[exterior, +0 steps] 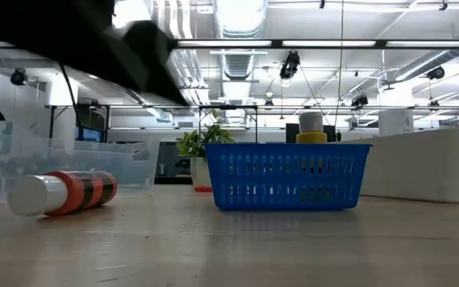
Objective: Pick & Place Paint Supplies
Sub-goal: Put the gray paint bottle in the blue bin
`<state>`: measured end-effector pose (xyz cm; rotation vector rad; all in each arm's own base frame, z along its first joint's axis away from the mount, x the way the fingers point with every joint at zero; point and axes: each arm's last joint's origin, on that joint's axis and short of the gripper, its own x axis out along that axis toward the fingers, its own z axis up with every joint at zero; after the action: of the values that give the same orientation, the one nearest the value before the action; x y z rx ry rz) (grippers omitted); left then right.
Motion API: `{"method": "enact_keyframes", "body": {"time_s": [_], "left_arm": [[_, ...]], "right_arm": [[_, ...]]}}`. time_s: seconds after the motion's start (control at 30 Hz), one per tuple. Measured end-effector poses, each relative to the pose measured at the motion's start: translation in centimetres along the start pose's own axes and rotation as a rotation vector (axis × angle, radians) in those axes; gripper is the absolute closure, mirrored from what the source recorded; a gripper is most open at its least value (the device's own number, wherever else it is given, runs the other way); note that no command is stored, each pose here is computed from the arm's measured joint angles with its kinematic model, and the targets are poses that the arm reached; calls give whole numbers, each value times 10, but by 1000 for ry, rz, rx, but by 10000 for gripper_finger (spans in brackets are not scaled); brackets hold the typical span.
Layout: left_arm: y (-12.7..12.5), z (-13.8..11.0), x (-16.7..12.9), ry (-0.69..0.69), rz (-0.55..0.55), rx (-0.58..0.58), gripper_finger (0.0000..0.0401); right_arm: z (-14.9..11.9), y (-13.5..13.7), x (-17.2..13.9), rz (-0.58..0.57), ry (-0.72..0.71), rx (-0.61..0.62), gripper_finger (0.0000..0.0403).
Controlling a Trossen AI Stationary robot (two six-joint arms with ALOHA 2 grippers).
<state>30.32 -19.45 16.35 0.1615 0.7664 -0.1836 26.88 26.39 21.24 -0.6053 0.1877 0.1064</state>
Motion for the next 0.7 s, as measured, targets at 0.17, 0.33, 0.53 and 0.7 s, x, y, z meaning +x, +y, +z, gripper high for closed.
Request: {"method": "enact_keyframes", "body": {"time_s": [0.17,0.33,0.53,0.7], "left_arm": [[-10,15,-6,-179,125,195,138],[-9,24,-9,-272,208,234,181],[-13,44,-18,-465,182,300,200],[-18,53,-24,-586,77,344,200]], "right_arm": [[12,1,-14,-17,-40,17,290],[25,7,-30,-32,-98,-16,290],[28,9,-33,-47,-122,-51,290],[29,7,-34,-78,-123,-86,291]]}}
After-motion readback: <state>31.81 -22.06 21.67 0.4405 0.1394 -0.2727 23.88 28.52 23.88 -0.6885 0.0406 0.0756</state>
